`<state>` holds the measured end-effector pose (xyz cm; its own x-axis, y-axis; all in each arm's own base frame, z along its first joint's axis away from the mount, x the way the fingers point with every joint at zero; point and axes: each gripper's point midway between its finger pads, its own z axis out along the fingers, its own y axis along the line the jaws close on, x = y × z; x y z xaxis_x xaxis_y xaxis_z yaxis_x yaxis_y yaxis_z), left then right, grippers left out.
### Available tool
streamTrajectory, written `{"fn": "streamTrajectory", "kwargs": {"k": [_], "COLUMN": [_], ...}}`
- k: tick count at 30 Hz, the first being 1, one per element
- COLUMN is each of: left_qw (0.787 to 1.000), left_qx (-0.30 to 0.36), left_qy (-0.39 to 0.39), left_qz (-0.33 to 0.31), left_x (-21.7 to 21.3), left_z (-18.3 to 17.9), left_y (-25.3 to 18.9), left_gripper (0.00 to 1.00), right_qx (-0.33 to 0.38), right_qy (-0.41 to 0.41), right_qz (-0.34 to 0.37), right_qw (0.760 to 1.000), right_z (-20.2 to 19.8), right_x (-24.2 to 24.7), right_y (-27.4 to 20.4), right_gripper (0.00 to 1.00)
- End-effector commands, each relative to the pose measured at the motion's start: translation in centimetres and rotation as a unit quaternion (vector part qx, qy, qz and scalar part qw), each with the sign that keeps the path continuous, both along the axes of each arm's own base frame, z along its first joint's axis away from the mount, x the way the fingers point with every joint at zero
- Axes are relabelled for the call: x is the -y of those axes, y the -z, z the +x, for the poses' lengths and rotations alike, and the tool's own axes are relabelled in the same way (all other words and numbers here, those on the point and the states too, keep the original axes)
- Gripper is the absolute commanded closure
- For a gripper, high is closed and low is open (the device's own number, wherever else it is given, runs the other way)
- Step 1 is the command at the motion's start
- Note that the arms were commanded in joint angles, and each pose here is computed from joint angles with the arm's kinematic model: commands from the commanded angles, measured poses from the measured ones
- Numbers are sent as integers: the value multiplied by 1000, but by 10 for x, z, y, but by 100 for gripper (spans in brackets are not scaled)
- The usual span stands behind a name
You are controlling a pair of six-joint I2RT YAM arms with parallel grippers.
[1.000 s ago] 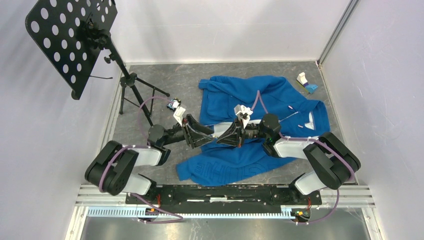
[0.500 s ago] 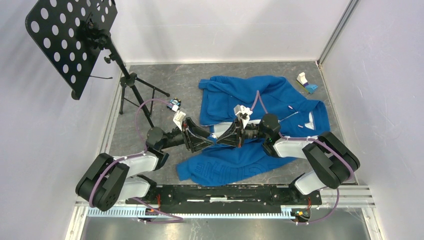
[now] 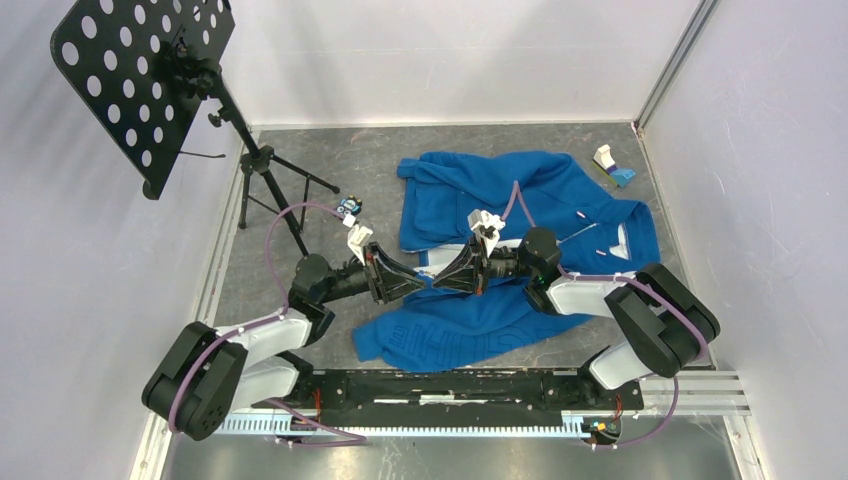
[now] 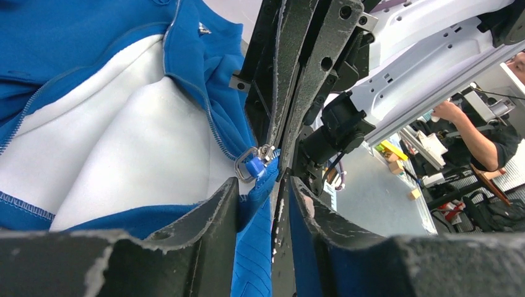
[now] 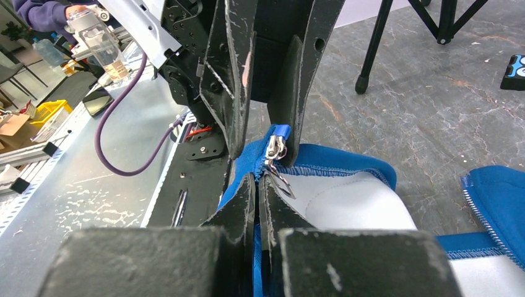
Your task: Zip up the jacket
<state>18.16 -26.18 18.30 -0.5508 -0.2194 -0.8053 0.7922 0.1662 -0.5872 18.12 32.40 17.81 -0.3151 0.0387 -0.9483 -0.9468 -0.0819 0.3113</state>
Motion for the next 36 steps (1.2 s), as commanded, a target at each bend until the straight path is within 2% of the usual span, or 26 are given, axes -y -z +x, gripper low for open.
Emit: {"fn": "streamTrajectory", "kwargs": {"k": [1,5,9,13,16,17,19,21,23,25,27,32,36], "left_qw": [1000,1000,1000,1000,997,995,985,975,967,963,963,951,931], "left_qx": [18,14,13,12,21,36,50,79,106,117,120,136,178], "left_qy": [5,11,11,-2,-52,-73,-131,-164,-179,-185,-171,-147,-141], "left_qz": [8,4,5,11,45,60,104,130,145,156,170,233,284], "left_x": [3,4,5,4,-4,-8,-21,-30,-36,-38,-34,-22,-20], "left_z": [-1,-5,-4,-1,13,18,30,34,33,32,28,22,27], "left_y": [2,3,3,5,13,14,24,25,24,25,30,35,24], "left_gripper": [59,47,49,74,95,98,98,98,98,98,98,98,98], "right_qx": [30,30,31,30,23,20,7,-11,-11,36,121,304,379], "right_qy": [-4,-5,-4,-3,8,16,38,61,76,65,47,-3,-34], "right_qz": [24,25,25,24,7,-1,-14,-17,-10,9,23,-24,-15], "right_qw": [999,999,999,999,1000,1000,999,998,997,997,991,952,925], "right_z": [-2,-2,-2,-2,3,7,15,21,26,26,24,36,27], "right_x": [-1,-1,-1,-1,-1,-2,-3,-3,-3,-5,-7,-17,-15], "right_y": [-15,-16,-16,-15,-9,-7,-4,-8,-18,-36,-51,-47,-47], "right_gripper": [100,100,100,100,100,98,78,49,32,25,22,22,26]}}
